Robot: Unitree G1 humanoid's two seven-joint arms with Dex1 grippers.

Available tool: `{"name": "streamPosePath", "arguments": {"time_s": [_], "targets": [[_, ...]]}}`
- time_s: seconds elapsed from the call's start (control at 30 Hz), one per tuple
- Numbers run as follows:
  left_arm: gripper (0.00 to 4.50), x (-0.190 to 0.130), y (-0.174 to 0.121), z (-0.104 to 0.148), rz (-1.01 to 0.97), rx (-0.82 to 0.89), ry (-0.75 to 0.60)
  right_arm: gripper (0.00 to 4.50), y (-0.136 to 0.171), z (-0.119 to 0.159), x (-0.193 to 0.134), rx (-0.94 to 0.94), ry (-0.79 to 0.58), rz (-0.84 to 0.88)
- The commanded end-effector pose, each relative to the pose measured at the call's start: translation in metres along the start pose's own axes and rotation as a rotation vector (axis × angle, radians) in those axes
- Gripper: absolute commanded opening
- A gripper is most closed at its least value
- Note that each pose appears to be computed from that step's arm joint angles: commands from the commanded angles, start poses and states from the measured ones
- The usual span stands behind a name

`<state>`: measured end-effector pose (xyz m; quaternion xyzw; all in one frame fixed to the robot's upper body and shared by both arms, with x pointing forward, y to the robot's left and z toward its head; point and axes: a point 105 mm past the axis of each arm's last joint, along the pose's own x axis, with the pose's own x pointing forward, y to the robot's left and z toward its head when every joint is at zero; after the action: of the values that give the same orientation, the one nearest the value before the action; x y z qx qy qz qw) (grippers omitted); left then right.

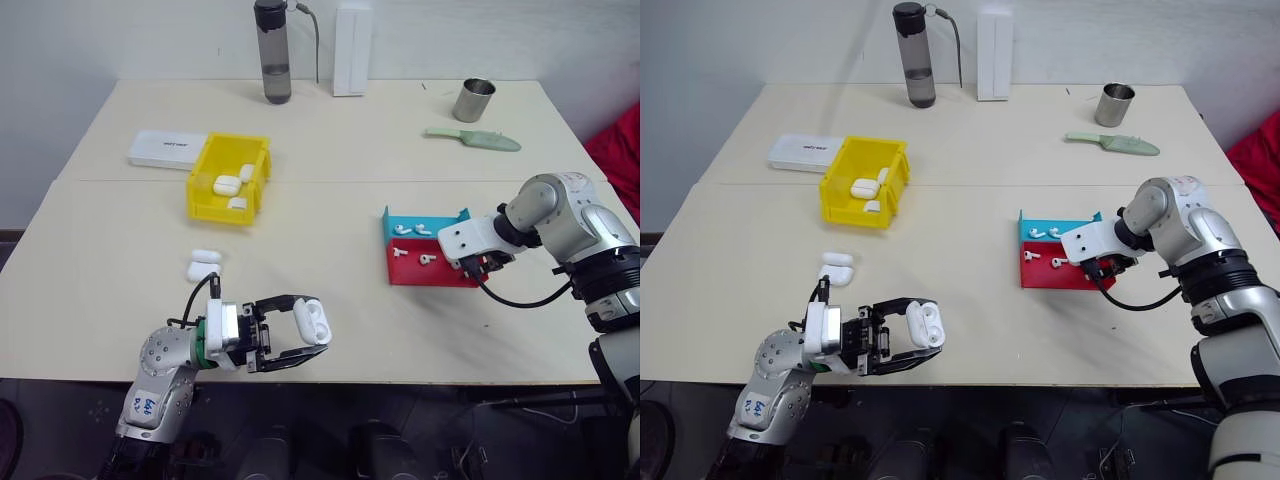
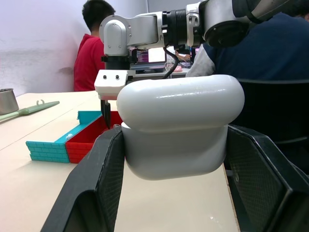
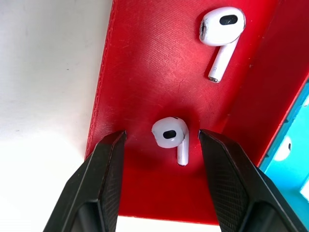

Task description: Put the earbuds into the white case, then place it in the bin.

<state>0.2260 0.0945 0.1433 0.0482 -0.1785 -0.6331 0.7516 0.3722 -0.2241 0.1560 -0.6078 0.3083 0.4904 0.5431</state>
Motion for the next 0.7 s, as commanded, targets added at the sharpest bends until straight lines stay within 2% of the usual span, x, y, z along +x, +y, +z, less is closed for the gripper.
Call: {"name": "streamPosePath", "arguments": {"time_s": [0.03, 0.1, 0.17, 0.43, 0.7], "targets": [[2.81, 0.004, -0.002, 0.011, -0.022, 0.042, -0.022, 2.36, -0.001, 0.000, -0.001, -0.003, -0.006, 0.001], [2.81, 0.004, -0.003, 0.011, -0.022, 0.043, -0.022, 2.01, -0.001, 0.000, 0.000, -0.002, -0.006, 0.008], [2.81, 0.004, -0.003, 0.012, -0.020, 0.044, -0.021, 1.46, 0.000, 0.000, 0.000, -0.001, -0.004, 0.014], [2.81, 0.003, -0.003, 0.011, -0.017, 0.045, -0.017, 1.46, 0.000, 0.000, 0.001, -0.001, -0.004, 0.020], [2.81, 0.002, -0.003, 0.011, -0.019, 0.046, -0.013, 1.46, 0.004, 0.011, 0.001, 0.046, -0.078, 0.056]]}}
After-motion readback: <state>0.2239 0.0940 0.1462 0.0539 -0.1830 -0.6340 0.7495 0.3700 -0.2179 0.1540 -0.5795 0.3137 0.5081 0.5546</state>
